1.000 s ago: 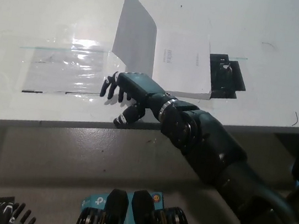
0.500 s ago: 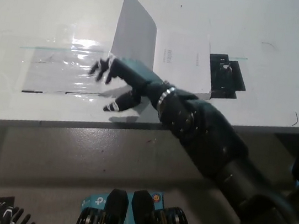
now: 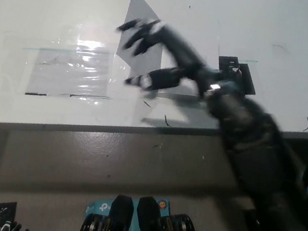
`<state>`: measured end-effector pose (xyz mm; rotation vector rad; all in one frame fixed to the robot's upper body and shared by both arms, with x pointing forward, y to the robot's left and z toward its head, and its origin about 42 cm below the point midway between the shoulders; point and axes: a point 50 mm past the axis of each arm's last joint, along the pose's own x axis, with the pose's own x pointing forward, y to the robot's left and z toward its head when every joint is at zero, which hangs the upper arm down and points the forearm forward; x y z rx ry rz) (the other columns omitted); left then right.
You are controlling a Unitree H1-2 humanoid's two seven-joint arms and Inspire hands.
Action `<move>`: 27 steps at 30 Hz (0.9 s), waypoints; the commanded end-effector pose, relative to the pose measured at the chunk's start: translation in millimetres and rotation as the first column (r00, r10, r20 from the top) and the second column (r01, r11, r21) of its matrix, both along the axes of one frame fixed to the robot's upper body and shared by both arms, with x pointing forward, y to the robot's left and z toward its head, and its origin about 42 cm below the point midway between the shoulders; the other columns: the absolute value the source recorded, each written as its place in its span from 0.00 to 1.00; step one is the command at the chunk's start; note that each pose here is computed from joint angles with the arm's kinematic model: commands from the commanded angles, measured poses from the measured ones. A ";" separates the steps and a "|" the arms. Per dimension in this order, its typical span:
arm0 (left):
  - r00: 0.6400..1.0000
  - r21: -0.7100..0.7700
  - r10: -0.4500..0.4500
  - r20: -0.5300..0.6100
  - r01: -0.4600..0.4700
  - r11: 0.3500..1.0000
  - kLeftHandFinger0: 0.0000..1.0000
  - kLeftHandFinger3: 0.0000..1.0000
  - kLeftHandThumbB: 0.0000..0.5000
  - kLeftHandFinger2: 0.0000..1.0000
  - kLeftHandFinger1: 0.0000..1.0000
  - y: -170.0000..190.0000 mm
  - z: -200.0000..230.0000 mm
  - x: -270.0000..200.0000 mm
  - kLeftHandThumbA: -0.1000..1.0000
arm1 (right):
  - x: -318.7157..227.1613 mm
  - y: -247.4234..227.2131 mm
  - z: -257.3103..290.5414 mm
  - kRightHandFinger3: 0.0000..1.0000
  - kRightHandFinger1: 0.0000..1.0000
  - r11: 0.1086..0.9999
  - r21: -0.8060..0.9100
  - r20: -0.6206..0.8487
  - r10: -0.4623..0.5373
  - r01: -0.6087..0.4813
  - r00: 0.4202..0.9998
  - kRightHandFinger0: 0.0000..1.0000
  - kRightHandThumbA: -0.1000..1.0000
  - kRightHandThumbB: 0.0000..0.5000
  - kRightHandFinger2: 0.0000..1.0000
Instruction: The robot uses its right hand to slide under the cover of the book kept in the middle of the desk and open it
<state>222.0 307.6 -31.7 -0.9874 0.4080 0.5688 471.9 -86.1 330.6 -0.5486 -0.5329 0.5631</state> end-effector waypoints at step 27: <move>0.999 -0.001 0.034 0.015 -0.034 0.999 1.00 1.00 0.16 0.92 0.90 1.0 -2.6 -10.3 1.00 | -112.7 -181.6 -101.1 0.88 0.54 0.276 0.818 -0.520 -0.021 0.505 0.854 0.62 1.00 0.24 0.59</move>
